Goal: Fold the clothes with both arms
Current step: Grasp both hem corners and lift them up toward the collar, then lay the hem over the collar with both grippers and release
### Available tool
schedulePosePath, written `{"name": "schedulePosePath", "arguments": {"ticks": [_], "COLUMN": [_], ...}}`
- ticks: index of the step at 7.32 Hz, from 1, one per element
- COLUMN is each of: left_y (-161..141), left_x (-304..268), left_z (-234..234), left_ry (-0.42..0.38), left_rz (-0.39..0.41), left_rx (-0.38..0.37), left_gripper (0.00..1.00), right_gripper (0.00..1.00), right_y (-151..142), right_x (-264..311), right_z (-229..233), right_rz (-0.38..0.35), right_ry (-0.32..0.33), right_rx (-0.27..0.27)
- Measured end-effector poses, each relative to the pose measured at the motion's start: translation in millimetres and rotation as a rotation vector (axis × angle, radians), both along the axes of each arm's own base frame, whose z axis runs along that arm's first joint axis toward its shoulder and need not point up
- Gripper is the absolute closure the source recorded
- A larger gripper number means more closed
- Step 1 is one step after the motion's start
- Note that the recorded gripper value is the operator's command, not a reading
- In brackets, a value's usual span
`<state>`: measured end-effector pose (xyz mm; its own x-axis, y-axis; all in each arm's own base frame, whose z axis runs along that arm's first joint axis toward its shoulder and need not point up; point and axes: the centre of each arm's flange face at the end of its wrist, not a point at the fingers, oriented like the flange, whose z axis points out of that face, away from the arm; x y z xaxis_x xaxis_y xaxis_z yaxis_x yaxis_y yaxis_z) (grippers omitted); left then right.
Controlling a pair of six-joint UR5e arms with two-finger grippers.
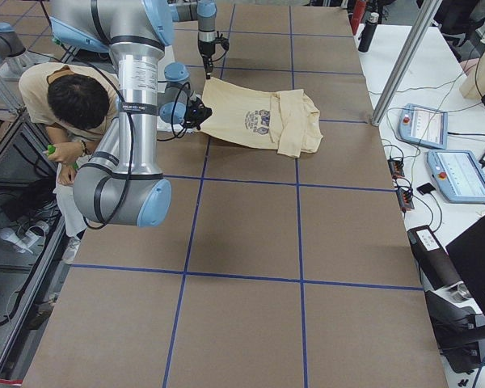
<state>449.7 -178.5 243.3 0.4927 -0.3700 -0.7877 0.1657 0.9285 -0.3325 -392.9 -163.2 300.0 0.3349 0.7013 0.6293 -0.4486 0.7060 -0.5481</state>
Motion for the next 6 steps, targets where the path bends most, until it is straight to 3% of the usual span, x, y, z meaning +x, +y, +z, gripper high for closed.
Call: {"name": "schedulePosePath", "arguments": {"ticks": [2, 3, 4, 6], "left_y": [-11, -40, -91, -196], "left_x": [-51, -65, -75, -73], "left_z": [-23, -33, -41, -28], "left_ry": [0.063, 0.087, 0.098, 0.053], "left_rz": [-0.015, -0.052, -0.077, -0.094], "left_rx": [-0.007, 0.030, 0.086, 0.120], "left_gripper": [1.00, 1.00, 1.00, 1.00], "right_gripper": [1.00, 1.00, 1.00, 1.00], "right_y": [-30, -60, -106, -231], "right_x": [33, 41, 36, 23], "right_z": [-11, -16, -21, -42], "right_rz": [0.028, 0.047, 0.057, 0.045], "right_ry": [-0.022, -0.035, -0.029, 0.058], "right_rx": [-0.040, -0.058, -0.044, 0.023]}}
